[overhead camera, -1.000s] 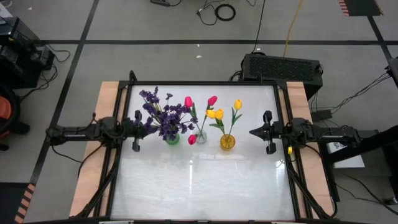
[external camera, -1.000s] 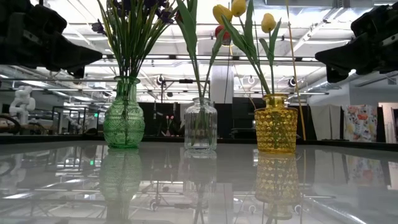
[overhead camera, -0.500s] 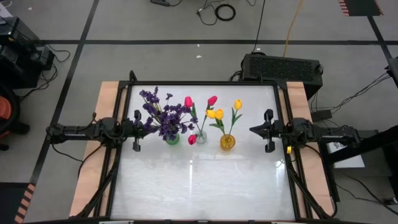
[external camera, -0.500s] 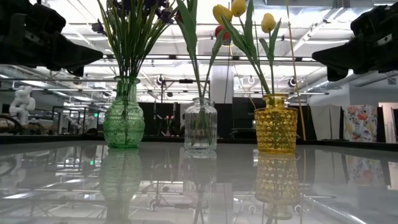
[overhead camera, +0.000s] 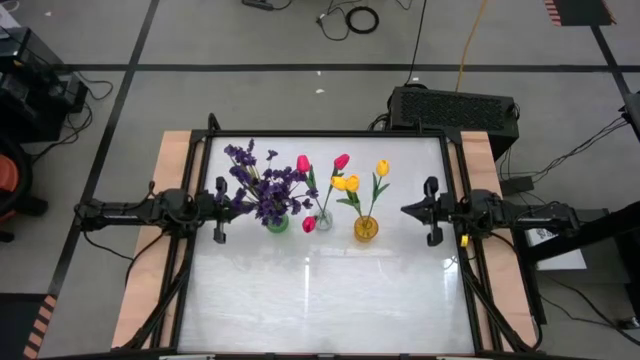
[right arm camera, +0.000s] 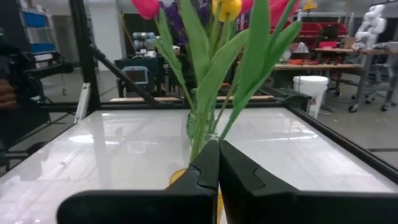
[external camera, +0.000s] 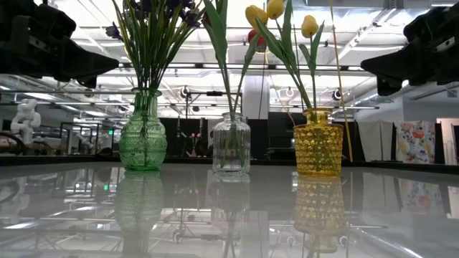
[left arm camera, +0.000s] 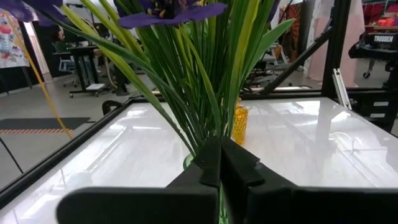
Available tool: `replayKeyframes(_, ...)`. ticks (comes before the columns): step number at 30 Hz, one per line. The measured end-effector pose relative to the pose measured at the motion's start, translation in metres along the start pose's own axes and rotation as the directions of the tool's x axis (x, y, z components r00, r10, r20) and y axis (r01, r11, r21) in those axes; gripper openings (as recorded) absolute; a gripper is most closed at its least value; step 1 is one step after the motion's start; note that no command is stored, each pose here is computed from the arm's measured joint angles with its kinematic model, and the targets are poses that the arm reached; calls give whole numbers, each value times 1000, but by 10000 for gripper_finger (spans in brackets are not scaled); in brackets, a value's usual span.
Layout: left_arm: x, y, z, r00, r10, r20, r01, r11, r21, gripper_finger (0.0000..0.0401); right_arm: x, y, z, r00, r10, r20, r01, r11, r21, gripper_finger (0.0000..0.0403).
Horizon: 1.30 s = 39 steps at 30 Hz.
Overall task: Sort flowers into vase by color
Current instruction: Return to Home Position
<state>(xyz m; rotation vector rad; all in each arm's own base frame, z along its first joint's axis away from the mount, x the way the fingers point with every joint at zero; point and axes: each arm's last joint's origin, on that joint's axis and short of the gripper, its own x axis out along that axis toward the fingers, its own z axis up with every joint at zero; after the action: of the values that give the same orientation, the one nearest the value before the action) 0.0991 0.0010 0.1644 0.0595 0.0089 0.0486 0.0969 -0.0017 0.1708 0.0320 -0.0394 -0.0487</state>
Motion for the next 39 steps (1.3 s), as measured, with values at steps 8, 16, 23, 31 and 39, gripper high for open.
replayKeyframes(8, 0, 0, 0, 1000, 0, -1, 0, 1000, 0, 15, 0, 1, -1, 1000, 23, -14, -22, 1000, 8, 0)
replayKeyframes(16, 0, 0, 0, 1000, 4, 5, -4, 1000, 0, 16, 1, 1, -1, 1000, 22, -15, -21, 1000, 8, 0)
replayKeyframes(23, 0, 0, 1, 1000, 8, 11, -8, 1000, -1, 17, 1, 1, -1, 1000, 20, -15, -20, 1000, 8, 0)
replayKeyframes(31, 0, 0, 1, 1000, 8, 14, -8, 1000, -1, 17, 0, 1, -1, 1000, 20, -15, -20, 1000, 8, 0)
replayKeyframes(39, 0, 0, 2, 1000, 7, 16, -7, 1000, -1, 17, 0, 1, -1, 1000, 20, -16, -19, 1000, 8, 0)
